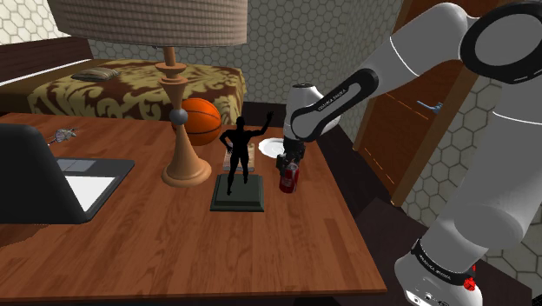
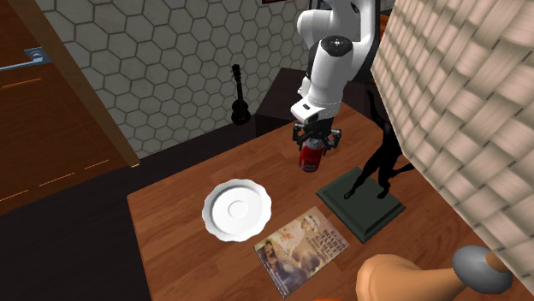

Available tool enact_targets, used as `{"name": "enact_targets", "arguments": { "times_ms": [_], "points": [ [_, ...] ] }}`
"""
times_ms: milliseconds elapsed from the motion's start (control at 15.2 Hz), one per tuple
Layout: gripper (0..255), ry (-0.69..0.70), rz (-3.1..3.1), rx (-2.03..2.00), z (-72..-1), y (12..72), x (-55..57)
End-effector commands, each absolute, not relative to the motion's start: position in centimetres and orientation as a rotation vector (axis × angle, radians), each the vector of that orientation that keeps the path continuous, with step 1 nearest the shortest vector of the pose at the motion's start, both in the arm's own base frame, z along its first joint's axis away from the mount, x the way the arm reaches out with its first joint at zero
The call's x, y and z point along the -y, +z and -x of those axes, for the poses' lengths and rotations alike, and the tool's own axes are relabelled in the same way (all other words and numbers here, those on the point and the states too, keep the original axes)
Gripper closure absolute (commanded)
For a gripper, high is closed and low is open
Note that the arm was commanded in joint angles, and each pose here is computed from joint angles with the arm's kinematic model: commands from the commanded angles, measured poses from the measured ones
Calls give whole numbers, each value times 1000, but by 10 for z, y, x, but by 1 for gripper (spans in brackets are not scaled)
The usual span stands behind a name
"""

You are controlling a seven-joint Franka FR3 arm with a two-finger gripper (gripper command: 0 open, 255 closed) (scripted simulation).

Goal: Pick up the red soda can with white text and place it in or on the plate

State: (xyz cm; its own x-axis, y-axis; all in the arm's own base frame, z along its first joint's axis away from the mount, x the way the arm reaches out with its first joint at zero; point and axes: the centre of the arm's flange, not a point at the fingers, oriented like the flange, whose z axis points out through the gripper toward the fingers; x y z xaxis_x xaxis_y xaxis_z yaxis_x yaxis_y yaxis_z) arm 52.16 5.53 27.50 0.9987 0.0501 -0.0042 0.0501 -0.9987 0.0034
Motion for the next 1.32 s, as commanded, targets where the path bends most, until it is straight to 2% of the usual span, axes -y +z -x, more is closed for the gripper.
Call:
{"name": "enact_targets", "arguments": {
  "times_ms": [0, 1122, 1254],
  "points": [
    [255, -5, -3137, -79, -522, 275, -55],
    [255, -5, -3137, -79, -522, 362, -55],
    [255, -5, -3137, -79, -543, 364, -40]
  ]
}}
